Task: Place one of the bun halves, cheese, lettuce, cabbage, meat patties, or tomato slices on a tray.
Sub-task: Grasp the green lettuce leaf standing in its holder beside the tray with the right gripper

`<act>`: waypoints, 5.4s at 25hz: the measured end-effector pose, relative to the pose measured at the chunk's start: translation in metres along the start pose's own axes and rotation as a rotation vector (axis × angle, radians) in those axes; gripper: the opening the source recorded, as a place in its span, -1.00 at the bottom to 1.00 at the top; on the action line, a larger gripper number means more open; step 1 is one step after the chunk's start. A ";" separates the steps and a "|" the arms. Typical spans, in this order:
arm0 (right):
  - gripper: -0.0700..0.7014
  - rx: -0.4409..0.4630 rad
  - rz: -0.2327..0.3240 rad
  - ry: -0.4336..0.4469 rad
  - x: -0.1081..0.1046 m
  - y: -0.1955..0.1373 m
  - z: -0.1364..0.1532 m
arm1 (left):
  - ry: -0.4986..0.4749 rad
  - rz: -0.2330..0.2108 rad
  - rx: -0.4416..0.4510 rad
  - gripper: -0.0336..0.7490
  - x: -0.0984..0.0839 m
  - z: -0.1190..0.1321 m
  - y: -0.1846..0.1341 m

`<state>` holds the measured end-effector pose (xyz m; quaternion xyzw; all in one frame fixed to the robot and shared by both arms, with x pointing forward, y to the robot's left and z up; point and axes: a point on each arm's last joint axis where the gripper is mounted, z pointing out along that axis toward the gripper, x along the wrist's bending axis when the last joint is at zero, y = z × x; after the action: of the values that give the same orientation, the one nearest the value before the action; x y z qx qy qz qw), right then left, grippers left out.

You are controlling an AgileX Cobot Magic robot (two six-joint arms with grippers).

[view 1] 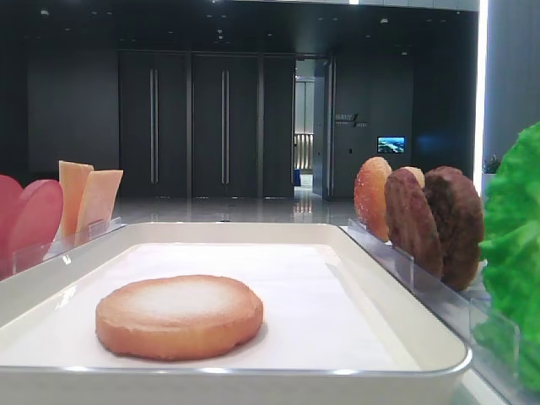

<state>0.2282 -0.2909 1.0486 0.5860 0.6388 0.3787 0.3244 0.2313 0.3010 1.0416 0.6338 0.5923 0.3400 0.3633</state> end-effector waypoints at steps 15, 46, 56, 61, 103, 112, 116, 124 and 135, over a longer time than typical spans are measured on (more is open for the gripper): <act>0.26 0.002 0.002 0.004 0.000 0.000 -0.001 | 0.000 0.000 0.000 0.29 0.000 0.000 0.000; 0.26 0.609 0.093 0.080 -0.005 0.134 0.110 | -0.002 -0.001 -0.001 0.29 0.000 0.000 0.000; 0.26 0.622 0.111 0.043 -0.009 0.150 0.124 | -0.002 -0.001 -0.001 0.29 0.000 0.000 0.000; 0.26 0.625 0.176 0.032 -0.007 0.150 0.124 | -0.003 -0.001 -0.001 0.29 0.000 0.000 0.000; 0.26 0.878 0.045 0.041 0.129 0.110 0.165 | -0.007 0.000 -0.001 0.29 -0.001 0.000 0.000; 0.26 0.845 0.032 0.040 0.130 0.112 0.169 | -0.007 0.000 -0.001 0.29 -0.001 0.000 0.000; 0.26 0.843 0.032 0.041 0.130 0.112 0.169 | -0.007 0.000 -0.001 0.29 -0.001 0.000 0.000; 0.26 0.873 0.017 0.021 0.126 0.097 0.173 | -0.007 0.000 -0.001 0.29 -0.001 0.000 0.000; 0.26 0.894 0.011 0.021 0.134 0.087 0.191 | -0.007 0.000 -0.001 0.29 -0.001 0.000 0.000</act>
<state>0.4221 -0.1352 1.0313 0.6681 0.7398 0.0733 0.0307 0.2313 0.3004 1.0417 0.6348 0.5908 0.3382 0.3655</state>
